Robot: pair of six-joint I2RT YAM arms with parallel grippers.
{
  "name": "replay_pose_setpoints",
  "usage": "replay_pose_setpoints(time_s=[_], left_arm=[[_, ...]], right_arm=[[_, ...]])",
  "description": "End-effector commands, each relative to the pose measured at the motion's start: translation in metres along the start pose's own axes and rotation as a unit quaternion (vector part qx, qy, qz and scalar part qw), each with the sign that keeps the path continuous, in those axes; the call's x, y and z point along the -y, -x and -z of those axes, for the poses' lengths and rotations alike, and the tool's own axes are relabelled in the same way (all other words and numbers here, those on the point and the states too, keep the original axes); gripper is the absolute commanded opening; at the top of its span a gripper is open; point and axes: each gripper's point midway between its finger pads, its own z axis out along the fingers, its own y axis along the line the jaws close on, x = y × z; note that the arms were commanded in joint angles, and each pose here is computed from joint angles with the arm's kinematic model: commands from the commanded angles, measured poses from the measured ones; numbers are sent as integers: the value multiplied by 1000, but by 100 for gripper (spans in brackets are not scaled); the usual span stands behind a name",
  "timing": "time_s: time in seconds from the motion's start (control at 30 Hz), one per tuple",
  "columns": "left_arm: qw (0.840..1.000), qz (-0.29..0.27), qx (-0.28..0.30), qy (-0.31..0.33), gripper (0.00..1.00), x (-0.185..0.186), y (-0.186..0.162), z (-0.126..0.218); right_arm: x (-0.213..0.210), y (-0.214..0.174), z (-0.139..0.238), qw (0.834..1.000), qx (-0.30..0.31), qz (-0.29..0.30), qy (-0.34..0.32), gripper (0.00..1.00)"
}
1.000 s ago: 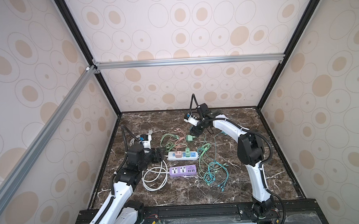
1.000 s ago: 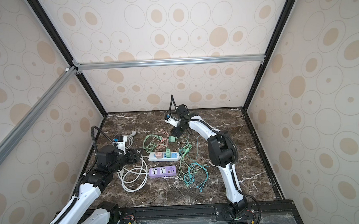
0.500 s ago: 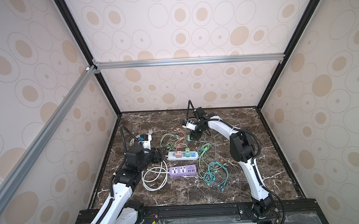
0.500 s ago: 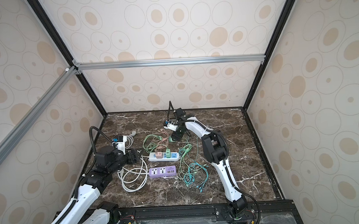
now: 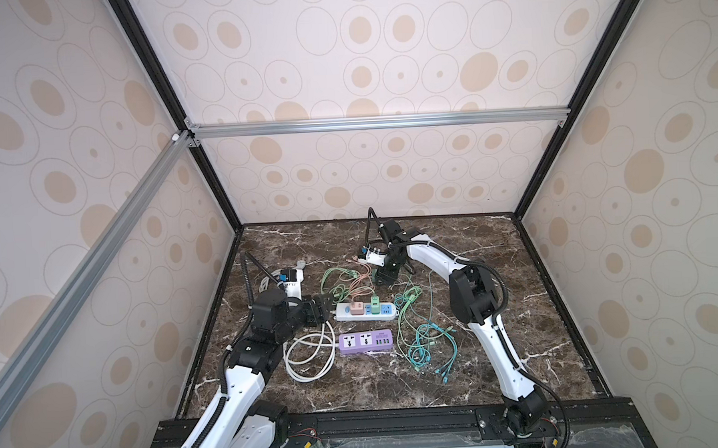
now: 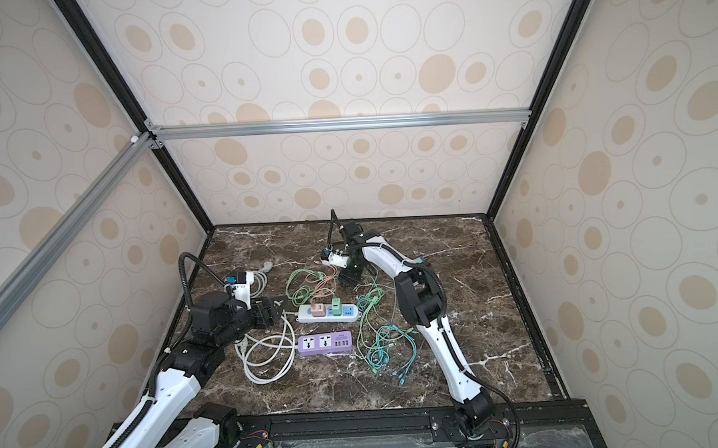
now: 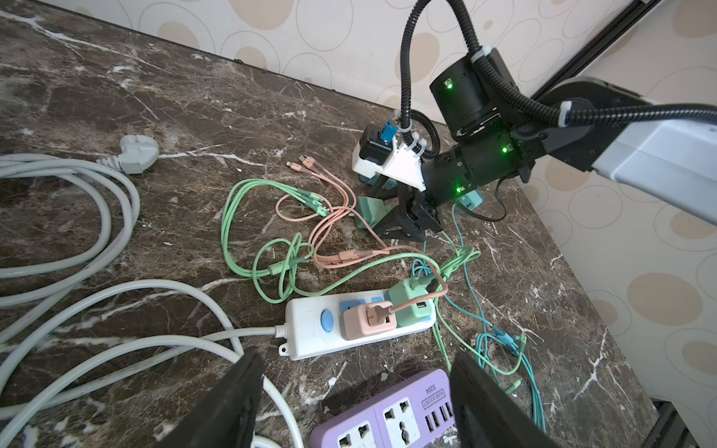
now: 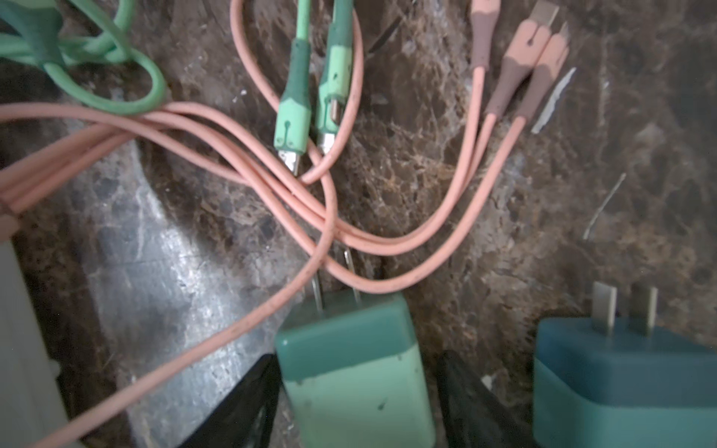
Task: Insert the plug
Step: 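Grasp the loose mint-green charger with the right gripper and lift it, then bring the mint-green charger toward the left gripper while the left gripper reaches for it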
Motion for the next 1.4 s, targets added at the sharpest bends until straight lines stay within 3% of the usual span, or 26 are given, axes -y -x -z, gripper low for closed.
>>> replay_pose_setpoints(time_s=[0.0, 0.2, 0.4, 0.6, 0.7, 0.97, 1.37], left_arm=[[1000, -7, 15, -8, 76, 4, 9, 3], [1000, -4, 17, -12, 76, 6, 9, 4], [999, -1, 19, -37, 77, 15, 12, 6], [997, 8, 24, -72, 77, 28, 16, 6], [992, 14, 13, -127, 78, 45, 13, 4], [983, 24, -14, -179, 77, 61, 8, -1], [942, -3, -38, -334, 75, 129, 6, 19]], right_arm=[[-9, -2, -5, 1000, -6, 8, 20, 58], [-9, 1, 8, 1000, -1, -8, 11, 40], [6, 14, 47, 996, 56, -37, -65, 29], [13, 19, 103, 985, 99, -55, -132, 28], [10, 21, 132, 979, 117, -49, -159, 27], [-24, 29, 202, 960, 190, -12, -205, 26], [-118, 38, 236, 946, 234, 85, -208, 26]])
